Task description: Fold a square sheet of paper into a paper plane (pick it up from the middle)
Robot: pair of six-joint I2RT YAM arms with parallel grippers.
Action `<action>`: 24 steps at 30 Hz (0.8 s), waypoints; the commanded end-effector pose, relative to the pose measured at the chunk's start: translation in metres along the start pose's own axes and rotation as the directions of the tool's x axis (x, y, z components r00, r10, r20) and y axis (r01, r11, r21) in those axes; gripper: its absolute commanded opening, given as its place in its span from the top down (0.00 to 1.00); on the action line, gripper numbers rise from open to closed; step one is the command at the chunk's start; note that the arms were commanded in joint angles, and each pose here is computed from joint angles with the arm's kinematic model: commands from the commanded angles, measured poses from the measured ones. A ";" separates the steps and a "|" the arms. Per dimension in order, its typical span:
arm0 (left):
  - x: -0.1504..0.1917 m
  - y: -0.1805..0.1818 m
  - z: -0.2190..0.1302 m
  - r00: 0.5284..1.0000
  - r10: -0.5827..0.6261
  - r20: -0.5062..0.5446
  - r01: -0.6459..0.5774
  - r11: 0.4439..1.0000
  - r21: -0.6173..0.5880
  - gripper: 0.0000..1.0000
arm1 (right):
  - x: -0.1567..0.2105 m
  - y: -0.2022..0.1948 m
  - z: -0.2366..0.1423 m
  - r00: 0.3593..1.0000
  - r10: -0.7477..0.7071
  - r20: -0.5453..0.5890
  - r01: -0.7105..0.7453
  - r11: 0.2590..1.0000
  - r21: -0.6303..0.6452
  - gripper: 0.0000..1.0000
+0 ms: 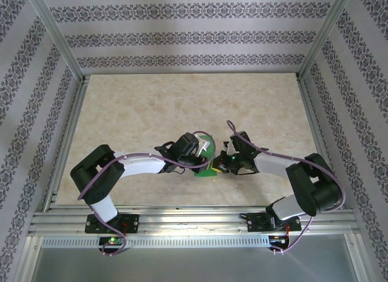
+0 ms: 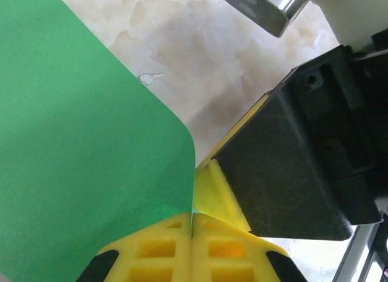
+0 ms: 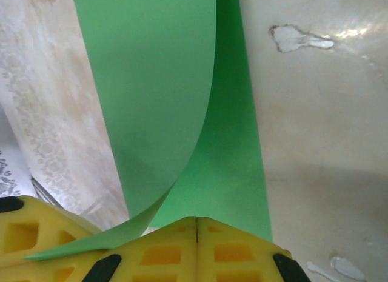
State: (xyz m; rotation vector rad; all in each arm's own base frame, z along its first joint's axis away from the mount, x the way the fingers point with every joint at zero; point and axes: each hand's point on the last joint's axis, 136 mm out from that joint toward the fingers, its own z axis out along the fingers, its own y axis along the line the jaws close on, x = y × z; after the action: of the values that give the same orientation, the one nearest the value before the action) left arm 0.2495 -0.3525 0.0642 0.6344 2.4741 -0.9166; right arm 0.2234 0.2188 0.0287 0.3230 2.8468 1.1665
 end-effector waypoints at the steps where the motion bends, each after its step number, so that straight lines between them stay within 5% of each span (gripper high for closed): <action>1: 0.000 0.009 0.004 0.999 -0.039 0.011 0.039 0.999 0.003 1.00 | 0.002 -0.017 0.005 1.000 -0.018 -0.013 0.019 0.996 0.088 1.00; 9: 0.000 0.020 0.005 0.997 -0.082 0.002 0.082 0.996 0.018 1.00 | 0.008 -0.049 0.003 0.998 -0.035 -0.045 0.045 0.969 0.245 1.00; 24: 0.000 0.050 0.007 0.992 -0.123 0.016 0.123 0.992 -0.038 1.00 | 0.004 -0.041 0.003 0.998 -0.045 -0.048 0.055 0.971 0.232 1.00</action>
State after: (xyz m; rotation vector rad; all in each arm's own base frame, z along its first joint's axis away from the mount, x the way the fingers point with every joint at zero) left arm 0.2698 -0.3286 0.0344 0.5017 2.5562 -0.9193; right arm 0.2224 0.2065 0.0133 0.2196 2.9428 0.9780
